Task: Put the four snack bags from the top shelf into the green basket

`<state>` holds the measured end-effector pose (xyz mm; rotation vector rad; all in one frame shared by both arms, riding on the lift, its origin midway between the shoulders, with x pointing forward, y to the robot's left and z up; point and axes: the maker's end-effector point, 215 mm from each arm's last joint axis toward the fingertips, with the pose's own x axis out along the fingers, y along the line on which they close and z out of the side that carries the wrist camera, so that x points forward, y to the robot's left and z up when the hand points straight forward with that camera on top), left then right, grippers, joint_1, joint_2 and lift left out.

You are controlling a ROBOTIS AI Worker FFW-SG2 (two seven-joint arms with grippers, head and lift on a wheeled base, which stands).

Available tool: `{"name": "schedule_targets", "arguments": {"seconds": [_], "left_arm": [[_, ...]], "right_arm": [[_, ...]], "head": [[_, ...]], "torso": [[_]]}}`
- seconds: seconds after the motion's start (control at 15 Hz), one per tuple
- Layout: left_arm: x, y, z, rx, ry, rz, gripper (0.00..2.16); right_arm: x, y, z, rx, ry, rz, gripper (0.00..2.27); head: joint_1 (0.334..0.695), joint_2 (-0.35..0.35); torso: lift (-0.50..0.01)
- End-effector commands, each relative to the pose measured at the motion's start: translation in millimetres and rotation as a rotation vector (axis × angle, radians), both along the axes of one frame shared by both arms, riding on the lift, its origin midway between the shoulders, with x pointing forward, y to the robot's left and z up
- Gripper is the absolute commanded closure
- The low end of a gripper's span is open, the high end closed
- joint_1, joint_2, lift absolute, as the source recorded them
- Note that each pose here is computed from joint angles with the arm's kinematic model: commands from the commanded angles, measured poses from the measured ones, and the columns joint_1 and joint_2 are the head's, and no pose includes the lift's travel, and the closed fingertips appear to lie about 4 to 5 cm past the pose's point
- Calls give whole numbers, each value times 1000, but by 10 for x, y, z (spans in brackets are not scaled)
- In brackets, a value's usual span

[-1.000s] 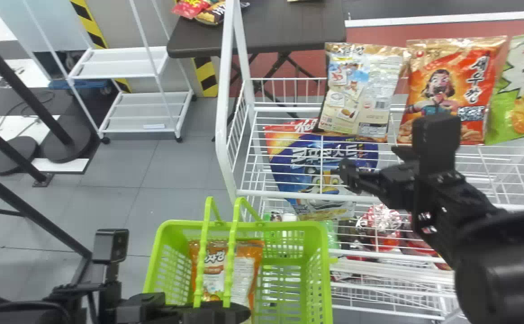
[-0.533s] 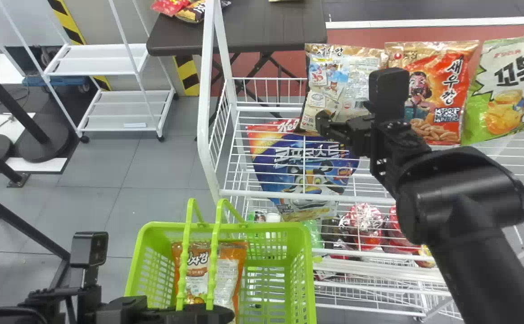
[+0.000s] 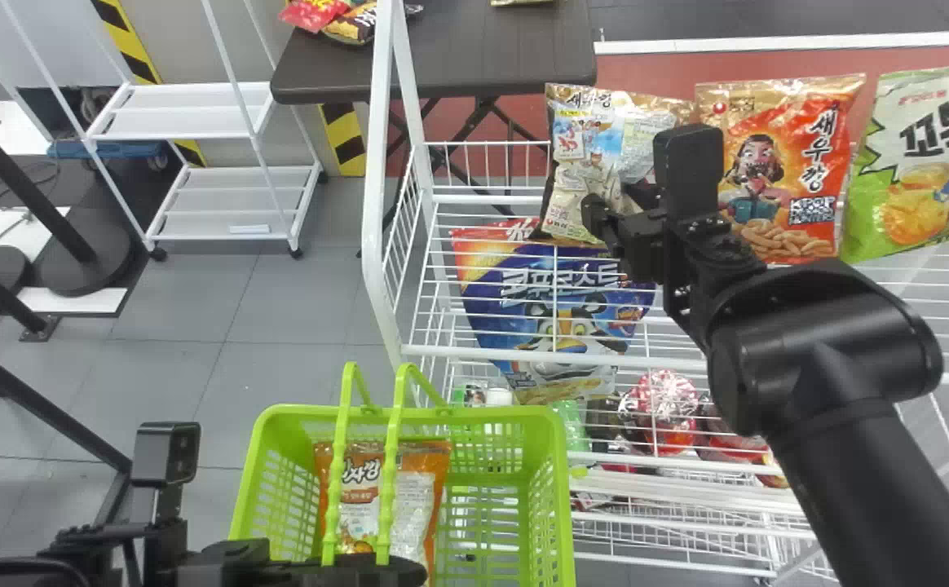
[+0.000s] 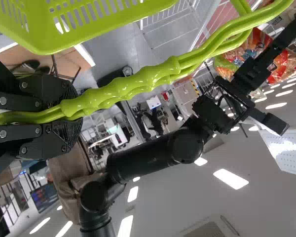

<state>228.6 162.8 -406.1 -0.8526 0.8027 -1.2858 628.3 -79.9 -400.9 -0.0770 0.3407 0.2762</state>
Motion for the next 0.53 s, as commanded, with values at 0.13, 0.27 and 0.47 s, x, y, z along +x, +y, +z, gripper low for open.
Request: {"name": "schedule_targets", "arguments": {"seconds": [0.13,0.27,0.47], "left_arm": [[-21,-2,14,-9,1,-5,2145],[-27,-2,11,-9,3,-5,2145],[-20,-4,19,-9,0,-5,2145]], "right_arm": [[-129,20,21,22,-8,11,2250],[-268,23,186,43,-41,15,2250],[-682,31,468,78,-82,20,2250]], "head": [[695,111],[695,114],[695,118]], "torso": [[0],[0],[0]]}}
